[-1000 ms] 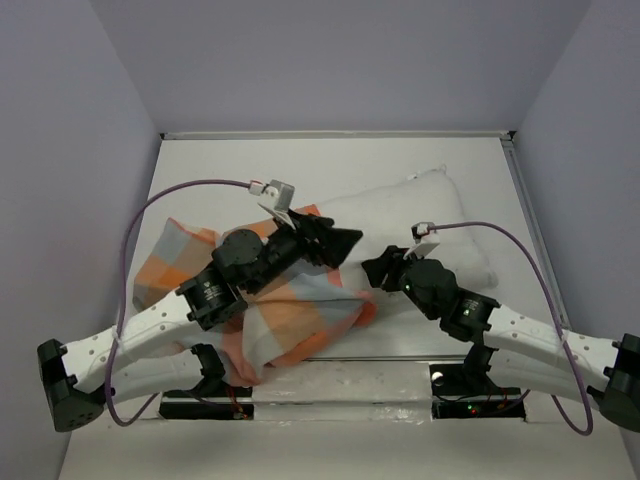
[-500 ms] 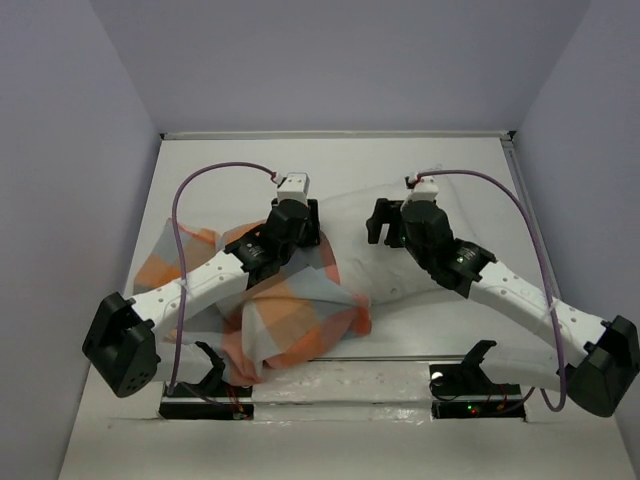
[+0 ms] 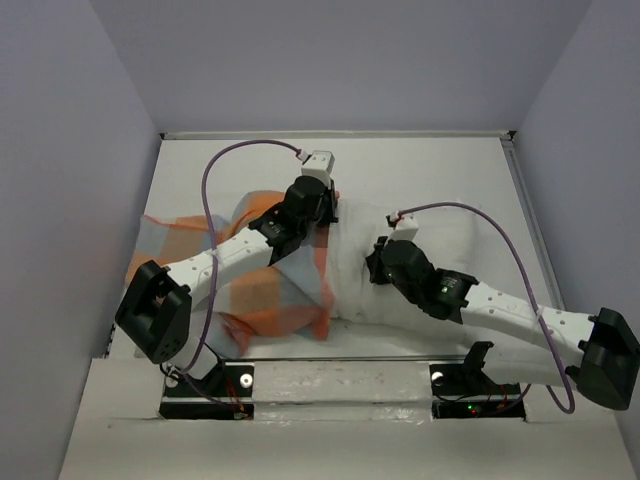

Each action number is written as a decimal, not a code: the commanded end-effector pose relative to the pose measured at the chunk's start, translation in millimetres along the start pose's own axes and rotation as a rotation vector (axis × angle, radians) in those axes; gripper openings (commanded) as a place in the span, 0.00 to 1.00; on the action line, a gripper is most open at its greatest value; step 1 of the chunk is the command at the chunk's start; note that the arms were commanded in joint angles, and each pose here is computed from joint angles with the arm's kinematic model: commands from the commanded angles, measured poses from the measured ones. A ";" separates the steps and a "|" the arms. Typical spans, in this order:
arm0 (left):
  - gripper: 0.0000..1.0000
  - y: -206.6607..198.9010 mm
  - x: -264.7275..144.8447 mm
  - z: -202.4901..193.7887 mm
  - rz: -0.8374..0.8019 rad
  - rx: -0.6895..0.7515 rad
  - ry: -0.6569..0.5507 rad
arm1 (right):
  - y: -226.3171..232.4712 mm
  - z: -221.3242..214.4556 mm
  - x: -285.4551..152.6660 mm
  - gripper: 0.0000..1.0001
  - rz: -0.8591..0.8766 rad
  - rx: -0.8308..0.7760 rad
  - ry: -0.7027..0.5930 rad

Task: Put the pillow into the pillowcase

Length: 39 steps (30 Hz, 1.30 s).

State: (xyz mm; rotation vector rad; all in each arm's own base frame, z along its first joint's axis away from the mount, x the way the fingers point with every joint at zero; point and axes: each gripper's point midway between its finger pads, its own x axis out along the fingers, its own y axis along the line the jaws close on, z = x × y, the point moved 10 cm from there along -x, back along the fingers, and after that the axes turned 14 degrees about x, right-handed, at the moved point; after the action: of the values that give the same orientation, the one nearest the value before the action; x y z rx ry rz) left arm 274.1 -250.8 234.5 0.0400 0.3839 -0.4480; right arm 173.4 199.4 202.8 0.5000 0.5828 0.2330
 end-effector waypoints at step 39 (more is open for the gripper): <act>0.00 -64.2 -108.5 108.9 -0.616 -0.217 -0.439 | 86.2 103.9 1.0 0.00 0.892 -0.129 -0.023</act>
State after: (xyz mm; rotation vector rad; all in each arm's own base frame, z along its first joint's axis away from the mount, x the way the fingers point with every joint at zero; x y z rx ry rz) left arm 249.5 -264.7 305.8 -0.1719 0.2227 -0.7357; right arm 219.5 214.6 253.0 0.5541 0.6094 0.9233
